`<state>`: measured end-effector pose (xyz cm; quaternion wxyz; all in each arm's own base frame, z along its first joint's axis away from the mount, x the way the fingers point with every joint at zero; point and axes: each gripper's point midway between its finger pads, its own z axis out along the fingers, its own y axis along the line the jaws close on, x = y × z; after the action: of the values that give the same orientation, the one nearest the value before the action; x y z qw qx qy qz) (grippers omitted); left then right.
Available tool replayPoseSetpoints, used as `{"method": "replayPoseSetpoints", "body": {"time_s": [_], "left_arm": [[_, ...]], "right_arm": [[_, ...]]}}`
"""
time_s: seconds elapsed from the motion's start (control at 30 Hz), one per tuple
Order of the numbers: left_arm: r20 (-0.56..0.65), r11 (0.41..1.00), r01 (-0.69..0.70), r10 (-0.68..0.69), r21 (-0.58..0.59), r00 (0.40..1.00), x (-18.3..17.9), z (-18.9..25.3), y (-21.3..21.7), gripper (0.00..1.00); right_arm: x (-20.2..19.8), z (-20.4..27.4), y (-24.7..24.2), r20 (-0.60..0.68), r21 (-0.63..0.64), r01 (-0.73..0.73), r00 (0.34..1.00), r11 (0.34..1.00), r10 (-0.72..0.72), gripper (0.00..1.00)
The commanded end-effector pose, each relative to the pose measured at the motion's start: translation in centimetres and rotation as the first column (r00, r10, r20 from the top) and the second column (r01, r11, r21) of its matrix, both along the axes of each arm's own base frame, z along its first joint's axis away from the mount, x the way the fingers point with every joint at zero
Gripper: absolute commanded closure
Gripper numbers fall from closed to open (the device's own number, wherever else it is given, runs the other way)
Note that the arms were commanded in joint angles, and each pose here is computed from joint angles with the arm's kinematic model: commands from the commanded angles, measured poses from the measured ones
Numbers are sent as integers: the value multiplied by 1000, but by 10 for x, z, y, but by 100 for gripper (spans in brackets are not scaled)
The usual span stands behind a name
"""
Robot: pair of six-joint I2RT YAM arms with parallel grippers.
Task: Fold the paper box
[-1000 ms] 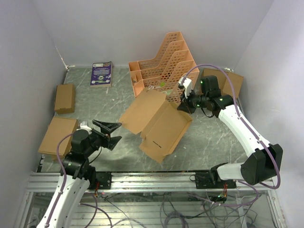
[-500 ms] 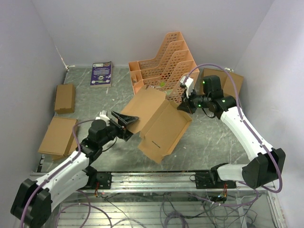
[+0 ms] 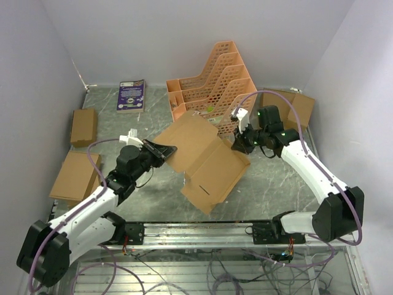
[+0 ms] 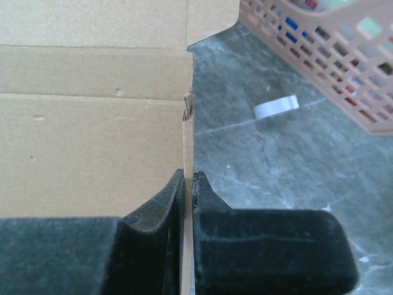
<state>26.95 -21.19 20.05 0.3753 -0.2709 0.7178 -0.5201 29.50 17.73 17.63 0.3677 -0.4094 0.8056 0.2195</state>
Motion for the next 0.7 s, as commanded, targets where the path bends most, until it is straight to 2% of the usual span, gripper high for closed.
{"method": "replayPoseSetpoints", "body": {"time_s": [0.0, 0.17, 0.27, 0.37, 0.4, 0.43, 0.5, 0.67], "left_arm": [[149, 980, 20, -50, 200, 988, 12, 2, -5, 92], [309, 897, 55, -208, 439, 928, 12, 6, -26, 93], [412, 834, 47, -320, 549, 853, 6, 11, -42, 93], [495, 759, 30, -453, 651, 742, -4, 8, -59, 93], [505, 734, 26, -492, 679, 709, -7, 2, -63, 93], [524, 711, 8, -525, 703, 671, -9, -1, -65, 93], [547, 693, -13, -557, 721, 625, -12, -5, -69, 93], [568, 622, -72, -654, 779, 499, -13, -9, -76, 93]], "right_arm": [[4, -15, 2, -34, 9, 22, 999, 1000, -22, 100], [0, -39, 4, -103, 3, 14, 995, 1000, -14, 97], [-1, -52, 3, -131, -9, 10, 991, 1000, -11, 97], [4, -58, 1, -131, -19, 12, 991, 1000, -15, 95], [1, -65, -2, -145, -29, 11, 989, 1000, -15, 93], [-3, -72, -5, -164, -37, 9, 986, 999, -15, 86], [-6, -76, -9, -186, -24, -3, 983, 1000, -2, 76], [-9, -62, -34, -166, 49, -18, 986, 999, 26, 58]]}}
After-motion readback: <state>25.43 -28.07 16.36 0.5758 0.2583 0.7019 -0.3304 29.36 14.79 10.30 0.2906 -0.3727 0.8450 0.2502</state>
